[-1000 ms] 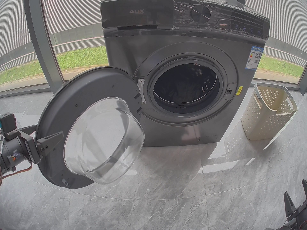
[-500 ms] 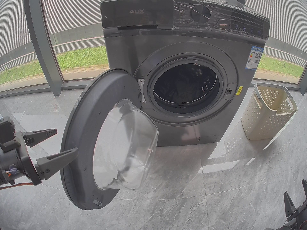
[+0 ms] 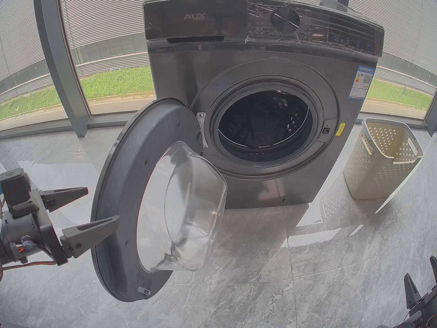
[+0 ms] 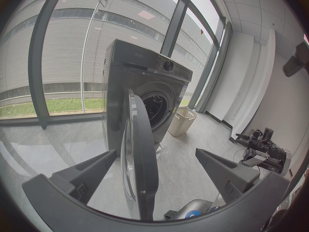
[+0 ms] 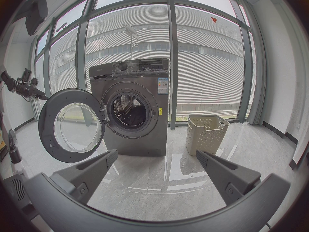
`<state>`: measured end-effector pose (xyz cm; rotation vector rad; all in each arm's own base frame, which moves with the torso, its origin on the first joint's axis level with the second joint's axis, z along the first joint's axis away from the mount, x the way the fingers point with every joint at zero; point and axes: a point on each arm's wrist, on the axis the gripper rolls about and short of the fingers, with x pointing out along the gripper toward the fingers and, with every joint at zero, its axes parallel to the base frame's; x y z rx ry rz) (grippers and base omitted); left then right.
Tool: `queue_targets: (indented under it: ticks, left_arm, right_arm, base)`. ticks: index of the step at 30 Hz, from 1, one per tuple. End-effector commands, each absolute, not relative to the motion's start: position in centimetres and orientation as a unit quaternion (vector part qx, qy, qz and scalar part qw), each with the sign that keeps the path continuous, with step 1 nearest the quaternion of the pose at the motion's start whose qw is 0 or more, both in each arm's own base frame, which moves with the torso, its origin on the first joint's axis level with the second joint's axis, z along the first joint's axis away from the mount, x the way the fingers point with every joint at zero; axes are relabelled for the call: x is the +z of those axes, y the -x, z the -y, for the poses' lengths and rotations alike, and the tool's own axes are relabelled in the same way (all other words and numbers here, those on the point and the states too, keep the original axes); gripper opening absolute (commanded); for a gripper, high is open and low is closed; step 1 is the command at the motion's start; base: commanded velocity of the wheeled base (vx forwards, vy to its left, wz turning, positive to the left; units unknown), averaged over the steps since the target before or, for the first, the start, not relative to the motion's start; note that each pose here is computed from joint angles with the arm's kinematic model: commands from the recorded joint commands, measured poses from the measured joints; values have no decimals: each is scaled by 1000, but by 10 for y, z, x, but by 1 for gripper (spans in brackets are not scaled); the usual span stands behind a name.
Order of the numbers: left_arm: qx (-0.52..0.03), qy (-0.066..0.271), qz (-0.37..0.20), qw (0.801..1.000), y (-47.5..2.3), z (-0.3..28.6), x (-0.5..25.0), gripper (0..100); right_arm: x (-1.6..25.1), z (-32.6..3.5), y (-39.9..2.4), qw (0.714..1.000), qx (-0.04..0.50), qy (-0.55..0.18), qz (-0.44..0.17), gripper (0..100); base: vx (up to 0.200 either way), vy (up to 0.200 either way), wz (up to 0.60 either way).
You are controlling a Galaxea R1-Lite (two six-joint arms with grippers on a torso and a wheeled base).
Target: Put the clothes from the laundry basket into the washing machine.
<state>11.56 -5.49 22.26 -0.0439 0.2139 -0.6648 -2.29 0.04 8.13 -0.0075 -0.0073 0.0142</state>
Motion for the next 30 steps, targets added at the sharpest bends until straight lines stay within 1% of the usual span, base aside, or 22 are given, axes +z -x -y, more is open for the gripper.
queue_targets:
  ticks: [1,4,7,8,10,12,19,22,27,30]
  left_arm:
    - [-343,17,-142,928,-153,78,224,100]
    - [-372,21,-142,917,-163,96,234,100]
    - [-382,27,-143,913,-166,103,236,100]
    - [-390,39,-146,908,-165,107,238,100]
    - [-397,51,-147,905,-163,110,241,100]
    - [-398,61,-142,904,-161,109,243,100]
    - [-385,63,-131,911,-154,102,244,100]
    - [-382,61,-130,913,-148,98,240,100]
    - [-367,51,-151,916,-152,99,229,100]
    - [-359,38,-182,915,-169,109,215,100]
  right_arm:
    - [76,0,22,1000,8,4,-3,100]
    - [76,0,22,1000,8,4,-3,100]
    - [76,0,22,1000,7,4,-3,100]
    - [76,0,22,1000,8,4,-3,100]
    - [76,0,22,1000,8,4,-3,100]
    - [76,0,22,1000,8,3,-3,100]
    - [76,0,22,1000,8,4,-3,100]
    - [76,0,22,1000,7,4,-3,100]
    - [76,0,22,1000,7,4,-3,100]
    - [76,0,22,1000,8,4,-3,100]
  base:
    - [0,0,0]
    - [0,0,0]
    - [0,0,0]
    - [0,0,0]
    - [0,0,0]
    - [0,0,0]
    - [0,0,0]
    - [0,0,0]
    - [0,0,0]
    - [0,0,0]
